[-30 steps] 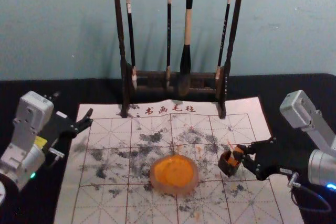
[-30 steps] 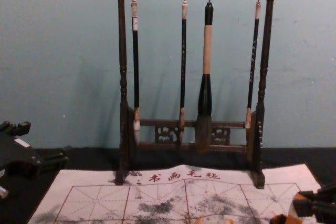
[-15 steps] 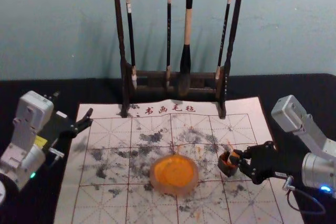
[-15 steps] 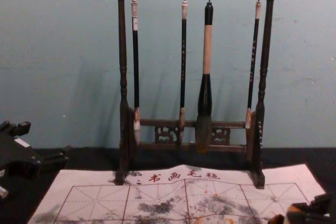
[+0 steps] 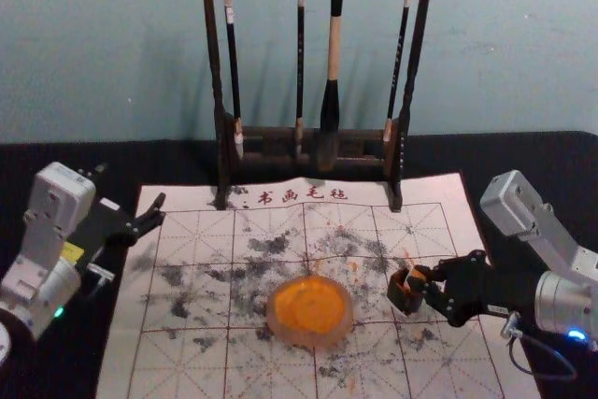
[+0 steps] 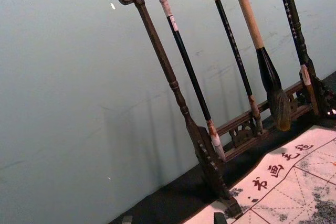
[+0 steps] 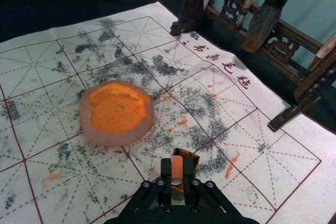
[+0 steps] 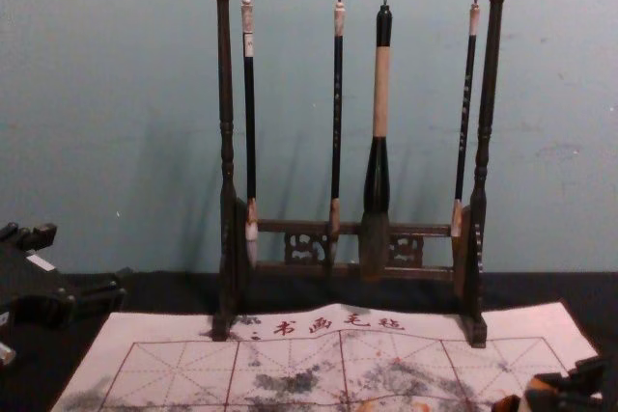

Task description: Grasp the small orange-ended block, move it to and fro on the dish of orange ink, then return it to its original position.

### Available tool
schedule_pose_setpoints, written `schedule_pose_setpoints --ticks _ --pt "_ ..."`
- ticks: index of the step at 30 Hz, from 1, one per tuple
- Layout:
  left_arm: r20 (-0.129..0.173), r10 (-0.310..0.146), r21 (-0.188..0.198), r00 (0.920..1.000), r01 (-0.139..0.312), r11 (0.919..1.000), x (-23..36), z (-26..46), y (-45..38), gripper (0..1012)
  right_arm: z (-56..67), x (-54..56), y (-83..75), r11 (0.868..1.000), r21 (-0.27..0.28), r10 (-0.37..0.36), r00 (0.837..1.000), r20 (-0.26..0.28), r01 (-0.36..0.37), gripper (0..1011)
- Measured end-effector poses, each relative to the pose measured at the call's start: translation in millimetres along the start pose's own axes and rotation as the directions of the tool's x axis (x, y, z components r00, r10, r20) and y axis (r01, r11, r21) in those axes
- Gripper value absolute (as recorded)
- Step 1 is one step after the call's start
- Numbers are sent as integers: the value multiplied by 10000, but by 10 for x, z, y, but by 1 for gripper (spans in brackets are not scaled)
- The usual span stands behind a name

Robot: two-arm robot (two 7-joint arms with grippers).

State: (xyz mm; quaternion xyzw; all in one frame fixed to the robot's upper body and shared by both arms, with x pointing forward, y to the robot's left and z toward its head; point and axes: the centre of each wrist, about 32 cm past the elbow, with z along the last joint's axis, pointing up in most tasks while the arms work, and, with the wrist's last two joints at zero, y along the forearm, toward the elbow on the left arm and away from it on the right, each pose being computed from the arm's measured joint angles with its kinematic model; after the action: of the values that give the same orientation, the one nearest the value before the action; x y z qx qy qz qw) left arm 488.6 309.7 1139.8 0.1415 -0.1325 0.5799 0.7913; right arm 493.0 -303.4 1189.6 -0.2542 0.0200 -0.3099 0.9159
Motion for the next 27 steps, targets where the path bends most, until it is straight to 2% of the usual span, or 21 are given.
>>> schedule_pose_setpoints --ticks 22,25,27 --pt "0 1 0 10000 -1 10000 0 0 0 1001 -6 -4 -2 10000 0 15 10000 53 -15 90" --pt "0 0 -1 10000 0 10000 0 0 0 1001 -7 -3 -3 10000 -12 14 10000 45 -14 123" --pt "0 1 2 10000 -1 10000 0 0 0 1001 -11 -4 -2 10000 -55 9 10000 40 -9 199"
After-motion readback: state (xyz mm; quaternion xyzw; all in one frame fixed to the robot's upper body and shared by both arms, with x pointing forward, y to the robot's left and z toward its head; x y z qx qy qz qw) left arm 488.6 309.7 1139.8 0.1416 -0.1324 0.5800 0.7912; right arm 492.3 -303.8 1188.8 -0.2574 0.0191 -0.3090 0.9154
